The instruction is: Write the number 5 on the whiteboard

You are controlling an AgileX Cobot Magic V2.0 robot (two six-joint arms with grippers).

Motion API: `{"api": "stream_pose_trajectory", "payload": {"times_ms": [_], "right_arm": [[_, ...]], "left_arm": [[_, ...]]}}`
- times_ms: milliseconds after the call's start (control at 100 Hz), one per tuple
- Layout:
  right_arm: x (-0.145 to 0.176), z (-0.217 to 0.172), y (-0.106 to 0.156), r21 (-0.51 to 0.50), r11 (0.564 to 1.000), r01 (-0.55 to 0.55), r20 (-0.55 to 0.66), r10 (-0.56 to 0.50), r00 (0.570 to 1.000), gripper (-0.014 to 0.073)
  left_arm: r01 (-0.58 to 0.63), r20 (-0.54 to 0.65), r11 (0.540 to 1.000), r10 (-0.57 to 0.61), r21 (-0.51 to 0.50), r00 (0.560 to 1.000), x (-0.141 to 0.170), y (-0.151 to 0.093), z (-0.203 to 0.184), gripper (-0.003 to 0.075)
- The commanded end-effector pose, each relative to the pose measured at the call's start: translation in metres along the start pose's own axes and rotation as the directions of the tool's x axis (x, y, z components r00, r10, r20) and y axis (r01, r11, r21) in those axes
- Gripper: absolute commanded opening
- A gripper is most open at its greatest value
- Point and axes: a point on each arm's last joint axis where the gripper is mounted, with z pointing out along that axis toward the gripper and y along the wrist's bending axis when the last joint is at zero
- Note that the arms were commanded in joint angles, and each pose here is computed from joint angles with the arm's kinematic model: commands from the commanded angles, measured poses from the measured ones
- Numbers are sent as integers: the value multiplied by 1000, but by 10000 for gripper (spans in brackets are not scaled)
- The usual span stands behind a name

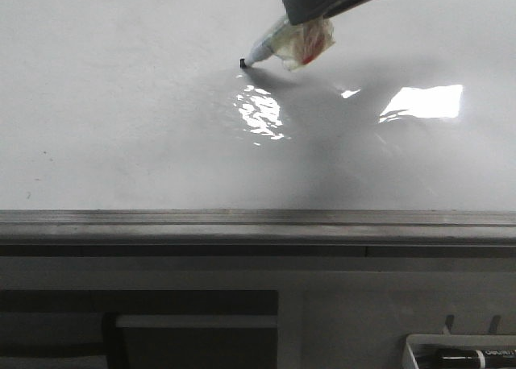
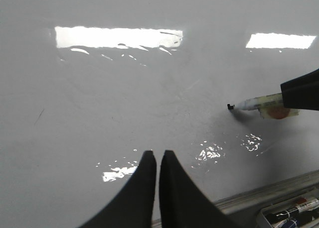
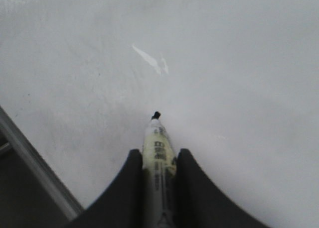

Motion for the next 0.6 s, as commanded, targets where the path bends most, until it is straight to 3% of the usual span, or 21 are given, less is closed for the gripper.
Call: {"api": "stream_pose_trajectory", "payload": {"times_ms": [0, 590], "right_arm": [[-3, -2, 0, -4, 1000, 3, -17, -3, 1000, -36], [0, -6, 0, -5, 1000, 5, -63, -6, 998, -36]], "left_arm": [[28, 88, 1000, -28, -7, 996, -14, -1, -2, -20], [28, 88, 1000, -28, -7, 996, -14, -1, -2, -20]]}}
